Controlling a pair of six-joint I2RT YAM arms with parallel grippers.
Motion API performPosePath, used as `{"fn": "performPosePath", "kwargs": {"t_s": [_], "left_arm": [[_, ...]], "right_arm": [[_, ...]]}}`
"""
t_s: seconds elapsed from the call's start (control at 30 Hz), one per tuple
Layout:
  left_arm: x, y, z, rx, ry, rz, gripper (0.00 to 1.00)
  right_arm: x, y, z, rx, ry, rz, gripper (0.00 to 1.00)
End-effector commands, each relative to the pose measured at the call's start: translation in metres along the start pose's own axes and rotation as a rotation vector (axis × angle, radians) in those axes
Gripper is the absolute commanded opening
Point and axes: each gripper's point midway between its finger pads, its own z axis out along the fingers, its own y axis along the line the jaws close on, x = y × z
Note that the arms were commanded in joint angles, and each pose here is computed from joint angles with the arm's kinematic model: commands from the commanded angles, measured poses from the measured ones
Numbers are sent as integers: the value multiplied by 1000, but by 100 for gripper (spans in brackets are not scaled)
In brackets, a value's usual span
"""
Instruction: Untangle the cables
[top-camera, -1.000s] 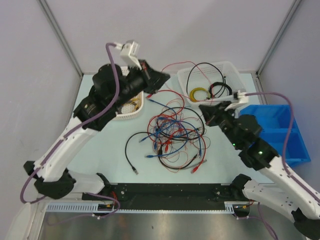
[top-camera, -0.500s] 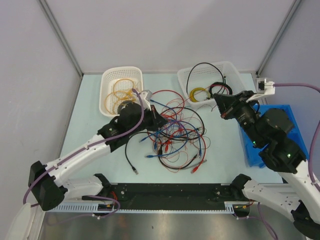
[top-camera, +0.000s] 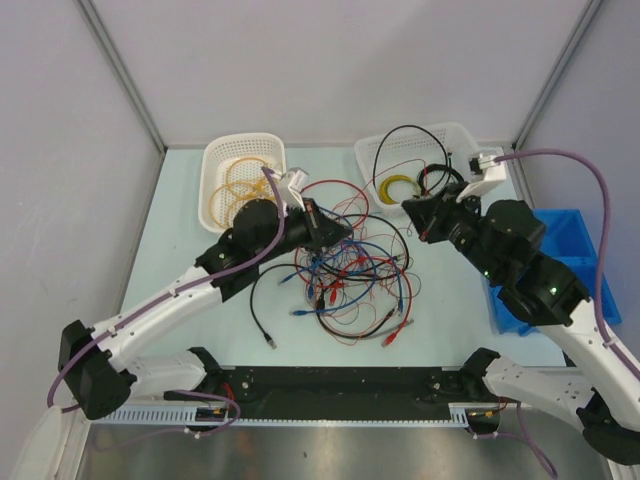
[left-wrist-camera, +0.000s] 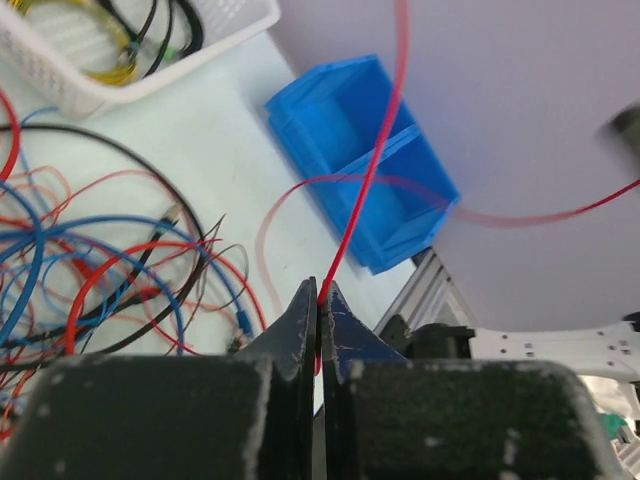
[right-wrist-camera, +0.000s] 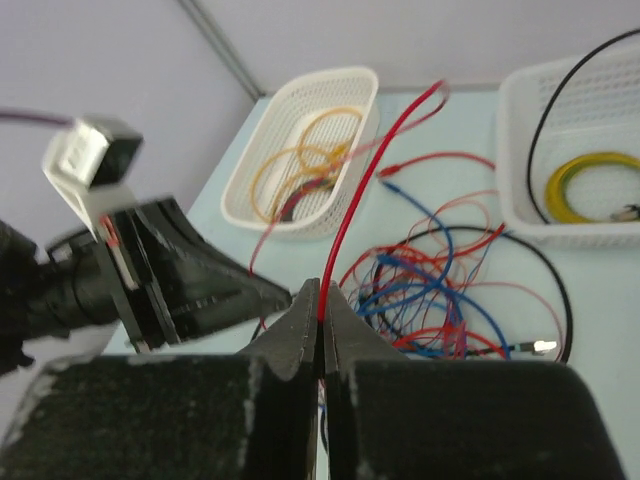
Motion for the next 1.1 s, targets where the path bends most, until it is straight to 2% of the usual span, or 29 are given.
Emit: {"fn": "performPosePath", "kwargs": {"t_s": [0.0,0.1,0.4,0.5,0.83,1.07], "left_arm": [[-52,-60,-8,152,-96,28,0],[-63,-77,-5,187,-95,8,0],[-81,-114,5,261,-83,-25,0],[-80,-115,5,261,-76,-33,0],[-80,-112,4,223,-65,-26,0],[-79,-112,8,203,-47,-33,0]], "right_arm": [[40,23,-2,-134,96,-8,0],[67,37,-1,-196,149,-26,0],[79,57,2,-239,97,-68,1],[83,56,3,-244,97,-74,9],[77,42,-1,-199,46,-70,13],[74,31,-11,-169,34,-77,33]]}}
